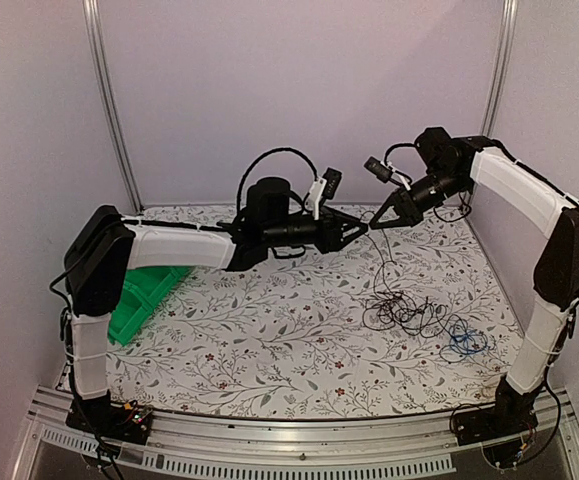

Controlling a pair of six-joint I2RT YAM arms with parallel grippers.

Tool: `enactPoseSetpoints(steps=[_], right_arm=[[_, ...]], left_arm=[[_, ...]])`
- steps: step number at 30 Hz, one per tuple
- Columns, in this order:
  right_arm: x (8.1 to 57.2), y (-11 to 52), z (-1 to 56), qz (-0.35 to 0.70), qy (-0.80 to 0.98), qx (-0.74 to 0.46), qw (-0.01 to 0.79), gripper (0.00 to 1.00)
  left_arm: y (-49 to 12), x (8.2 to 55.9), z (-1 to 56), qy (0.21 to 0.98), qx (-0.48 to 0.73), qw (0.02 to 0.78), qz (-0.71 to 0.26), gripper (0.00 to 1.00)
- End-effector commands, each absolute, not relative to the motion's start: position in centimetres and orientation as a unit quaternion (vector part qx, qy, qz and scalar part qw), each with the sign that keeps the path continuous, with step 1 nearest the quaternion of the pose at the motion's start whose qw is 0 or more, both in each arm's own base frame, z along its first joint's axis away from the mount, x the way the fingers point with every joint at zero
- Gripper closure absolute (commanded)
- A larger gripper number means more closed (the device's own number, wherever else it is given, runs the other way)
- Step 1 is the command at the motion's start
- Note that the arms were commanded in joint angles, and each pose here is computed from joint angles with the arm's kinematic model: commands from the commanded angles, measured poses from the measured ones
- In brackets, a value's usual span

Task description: Untangle the cables

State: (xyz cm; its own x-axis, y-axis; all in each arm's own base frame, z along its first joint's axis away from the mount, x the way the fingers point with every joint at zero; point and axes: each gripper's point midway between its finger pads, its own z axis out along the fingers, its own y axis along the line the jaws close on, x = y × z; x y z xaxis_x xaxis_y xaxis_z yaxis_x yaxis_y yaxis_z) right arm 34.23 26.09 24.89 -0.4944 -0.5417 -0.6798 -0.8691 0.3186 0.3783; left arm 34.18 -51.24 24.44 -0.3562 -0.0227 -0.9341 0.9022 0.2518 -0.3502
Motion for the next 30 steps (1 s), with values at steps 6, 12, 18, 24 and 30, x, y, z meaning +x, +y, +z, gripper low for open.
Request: enactPoseSetpoints(steps=[6, 12, 18, 24, 30], right_arm=[[35.2, 26.7, 24.1, 0.356, 0.784, -0.451, 0.233, 0.99], [36.9, 26.8, 20.4, 0.333, 0.796, -0.424, 0.273, 0.46], [37.0, 28.9, 15.2, 0.327, 0.822, -0.391, 0.255, 0.48], [36.5, 27.7, 8.5, 0.305, 0.869, -0.336, 0.198, 0.76], [34.1, 25.6, 3.9, 0.287, 0.897, -0.300, 0.152, 0.91]], left_arm=[[-51.3, 33.8, 24.5, 0.653, 0.342, 0.457, -0.497, 1.00], [-49.9, 33.8, 24.5, 0.672, 0.316, 0.457, -0.489, 1.00], [-49.1, 33.9, 23.6, 0.694, 0.296, 0.449, -0.479, 1.00], [-47.1, 34.4, 25.0, 0.704, 0.272, 0.476, -0.450, 1.00], [-43.4, 34.2, 31.9, 0.678, 0.241, 0.552, -0.422, 1.00]])
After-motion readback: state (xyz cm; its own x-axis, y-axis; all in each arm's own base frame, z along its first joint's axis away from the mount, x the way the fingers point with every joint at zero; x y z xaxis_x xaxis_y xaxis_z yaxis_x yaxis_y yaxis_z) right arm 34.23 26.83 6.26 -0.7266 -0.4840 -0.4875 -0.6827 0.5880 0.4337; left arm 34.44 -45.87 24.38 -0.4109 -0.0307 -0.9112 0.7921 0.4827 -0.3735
